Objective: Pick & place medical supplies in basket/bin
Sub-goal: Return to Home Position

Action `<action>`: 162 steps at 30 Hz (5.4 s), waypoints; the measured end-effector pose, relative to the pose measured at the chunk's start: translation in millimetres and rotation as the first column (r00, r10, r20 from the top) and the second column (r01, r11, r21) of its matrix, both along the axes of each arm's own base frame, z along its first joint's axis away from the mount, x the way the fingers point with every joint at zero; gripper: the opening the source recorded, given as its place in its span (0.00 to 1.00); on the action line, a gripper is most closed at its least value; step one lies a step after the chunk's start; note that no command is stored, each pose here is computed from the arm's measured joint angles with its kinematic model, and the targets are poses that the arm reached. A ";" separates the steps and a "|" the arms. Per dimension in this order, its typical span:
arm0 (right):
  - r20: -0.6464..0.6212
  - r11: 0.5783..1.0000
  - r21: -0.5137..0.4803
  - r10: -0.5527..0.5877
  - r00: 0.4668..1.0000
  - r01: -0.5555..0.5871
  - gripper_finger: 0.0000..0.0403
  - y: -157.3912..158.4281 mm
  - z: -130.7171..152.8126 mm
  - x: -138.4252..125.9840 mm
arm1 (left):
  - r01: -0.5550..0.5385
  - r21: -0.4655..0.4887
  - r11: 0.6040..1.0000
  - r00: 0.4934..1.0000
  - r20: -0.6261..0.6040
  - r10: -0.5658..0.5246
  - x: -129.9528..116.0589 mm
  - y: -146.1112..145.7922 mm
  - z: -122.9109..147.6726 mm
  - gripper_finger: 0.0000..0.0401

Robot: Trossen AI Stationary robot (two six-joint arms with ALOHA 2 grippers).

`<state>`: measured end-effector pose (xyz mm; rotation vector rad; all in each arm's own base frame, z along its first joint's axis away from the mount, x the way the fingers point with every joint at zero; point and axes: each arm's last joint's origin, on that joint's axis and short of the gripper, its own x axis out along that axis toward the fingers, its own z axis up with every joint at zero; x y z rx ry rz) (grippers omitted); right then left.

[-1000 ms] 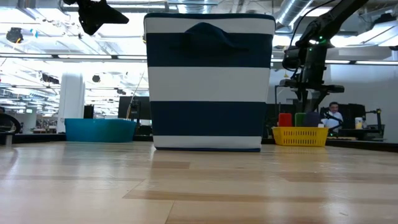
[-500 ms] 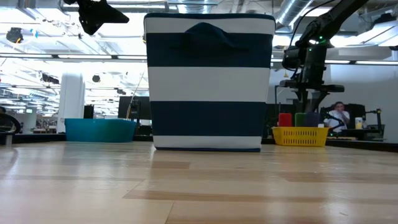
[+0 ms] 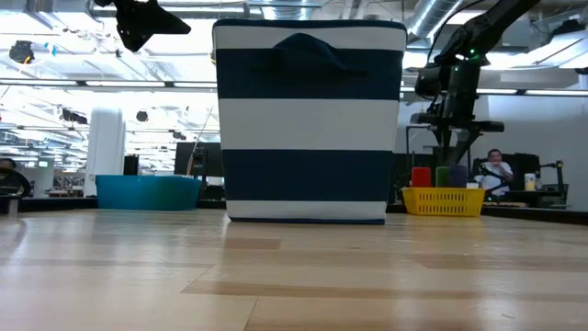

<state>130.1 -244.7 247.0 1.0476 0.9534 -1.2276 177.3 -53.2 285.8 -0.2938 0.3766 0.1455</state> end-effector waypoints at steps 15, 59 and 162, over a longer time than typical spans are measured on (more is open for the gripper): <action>0.006 1.000 -0.007 0.005 1.000 -0.005 0.30 -0.8 11.4 1.7 | 0.003 0.006 1.000 1.000 -0.001 -0.003 0.0 0.0 0.0 0.58; 0.583 0.649 -0.737 0.752 0.309 -0.189 0.30 238.1 126.6 17.5 | -0.178 0.171 0.969 0.907 0.410 0.094 -68.2 55.2 -66.1 0.40; 0.140 0.141 -0.990 0.988 -0.059 0.014 0.30 249.6 -7.1 -53.5 | 0.013 0.263 0.965 0.954 0.286 -0.091 -70.8 53.4 -125.0 0.35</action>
